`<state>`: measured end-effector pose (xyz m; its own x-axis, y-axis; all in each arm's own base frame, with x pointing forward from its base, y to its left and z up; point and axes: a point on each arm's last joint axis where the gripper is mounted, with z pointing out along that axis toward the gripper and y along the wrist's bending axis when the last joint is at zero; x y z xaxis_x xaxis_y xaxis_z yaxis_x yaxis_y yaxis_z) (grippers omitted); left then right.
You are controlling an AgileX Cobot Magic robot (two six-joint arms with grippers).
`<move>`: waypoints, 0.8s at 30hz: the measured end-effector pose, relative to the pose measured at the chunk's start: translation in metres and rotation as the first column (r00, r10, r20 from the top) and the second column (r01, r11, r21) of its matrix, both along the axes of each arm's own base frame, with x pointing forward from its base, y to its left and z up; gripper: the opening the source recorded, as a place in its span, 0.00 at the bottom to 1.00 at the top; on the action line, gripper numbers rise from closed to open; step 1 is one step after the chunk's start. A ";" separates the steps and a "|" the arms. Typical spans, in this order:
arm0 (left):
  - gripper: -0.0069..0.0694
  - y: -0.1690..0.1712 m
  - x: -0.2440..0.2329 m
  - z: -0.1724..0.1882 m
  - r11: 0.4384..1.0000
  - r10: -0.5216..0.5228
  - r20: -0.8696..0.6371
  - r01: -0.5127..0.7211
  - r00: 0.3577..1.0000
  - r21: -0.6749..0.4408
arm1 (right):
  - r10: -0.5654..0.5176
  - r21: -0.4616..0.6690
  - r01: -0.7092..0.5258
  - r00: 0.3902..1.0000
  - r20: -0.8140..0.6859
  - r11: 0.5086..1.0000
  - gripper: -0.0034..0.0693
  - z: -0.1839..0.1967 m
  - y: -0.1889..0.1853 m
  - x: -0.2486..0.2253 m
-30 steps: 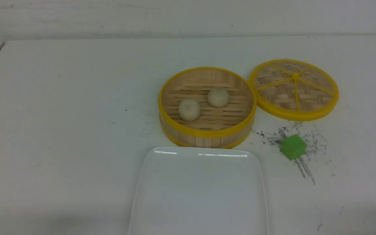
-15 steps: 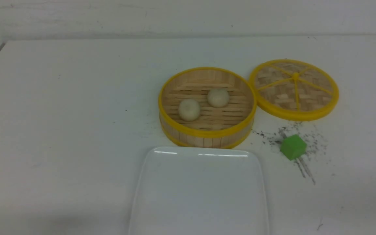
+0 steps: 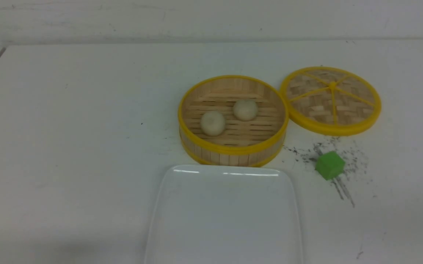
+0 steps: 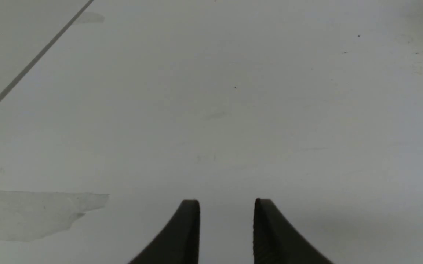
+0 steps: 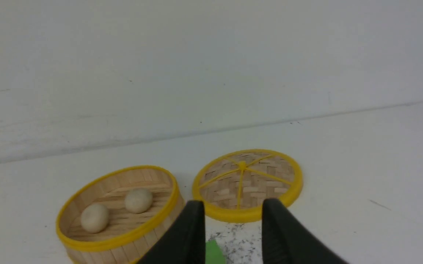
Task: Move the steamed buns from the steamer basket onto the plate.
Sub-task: Use the right arm to grab the steamed stuffed bun that is closest to it
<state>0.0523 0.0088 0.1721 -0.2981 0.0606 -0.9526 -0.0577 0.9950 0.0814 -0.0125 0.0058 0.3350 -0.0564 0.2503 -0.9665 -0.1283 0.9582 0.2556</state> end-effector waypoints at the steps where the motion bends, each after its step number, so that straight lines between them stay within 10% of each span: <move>1: 0.40 0.000 0.000 0.000 1.000 0.000 0.000 0.000 1.000 0.000 | 0.005 0.007 -0.005 1.000 0.006 1.000 0.38 0.001 0.000 0.000; 24: 0.40 0.000 0.000 0.000 1.000 0.000 0.000 0.000 1.000 0.000 | 0.045 0.070 -0.048 0.998 0.043 0.996 0.38 0.005 0.004 -0.001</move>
